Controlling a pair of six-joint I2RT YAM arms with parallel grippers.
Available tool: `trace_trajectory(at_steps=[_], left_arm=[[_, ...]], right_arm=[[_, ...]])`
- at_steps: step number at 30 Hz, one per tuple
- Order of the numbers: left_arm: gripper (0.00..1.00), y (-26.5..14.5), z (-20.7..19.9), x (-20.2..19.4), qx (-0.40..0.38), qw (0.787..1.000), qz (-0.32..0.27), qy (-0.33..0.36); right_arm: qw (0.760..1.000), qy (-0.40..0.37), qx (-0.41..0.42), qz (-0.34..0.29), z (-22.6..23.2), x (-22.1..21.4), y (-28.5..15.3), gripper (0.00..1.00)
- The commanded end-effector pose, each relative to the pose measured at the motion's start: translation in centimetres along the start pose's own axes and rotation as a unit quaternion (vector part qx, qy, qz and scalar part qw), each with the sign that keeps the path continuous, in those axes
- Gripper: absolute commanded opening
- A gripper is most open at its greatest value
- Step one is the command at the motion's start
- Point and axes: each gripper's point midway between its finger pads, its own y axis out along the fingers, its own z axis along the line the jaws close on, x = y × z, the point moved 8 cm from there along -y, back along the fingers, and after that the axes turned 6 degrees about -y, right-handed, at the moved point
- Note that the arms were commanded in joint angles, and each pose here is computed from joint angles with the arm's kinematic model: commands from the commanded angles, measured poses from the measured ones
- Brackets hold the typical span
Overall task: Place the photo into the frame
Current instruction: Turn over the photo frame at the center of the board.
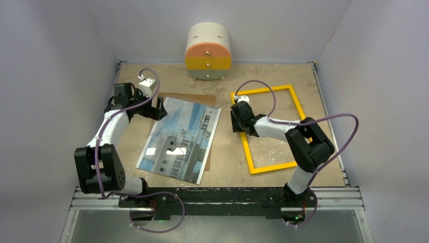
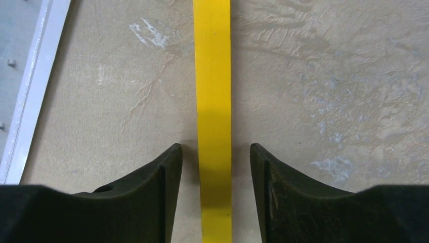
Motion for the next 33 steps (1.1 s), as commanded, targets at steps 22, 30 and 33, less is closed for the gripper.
trace_trajectory(at_steps=[22, 30, 33], left_arm=[[1.00, -0.9, -3.4, 2.3, -0.073, 0.997, -0.006, 0.024], [1.00, -1.8, -5.2, 4.2, -0.092, 0.995, -0.025, 0.040], [1.00, -2.4, -5.9, 5.0, -0.097, 0.994, -0.037, 0.048]], right_arm=[[0.952, 0.197, 0.204, -0.118, 4.1, 13.7, -14.8, 0.00], [0.892, 0.274, 0.332, -0.138, 4.6, 17.0, -22.1, 0.00], [0.871, 0.293, 0.370, -0.136, 4.8, 17.8, -23.8, 0.00]])
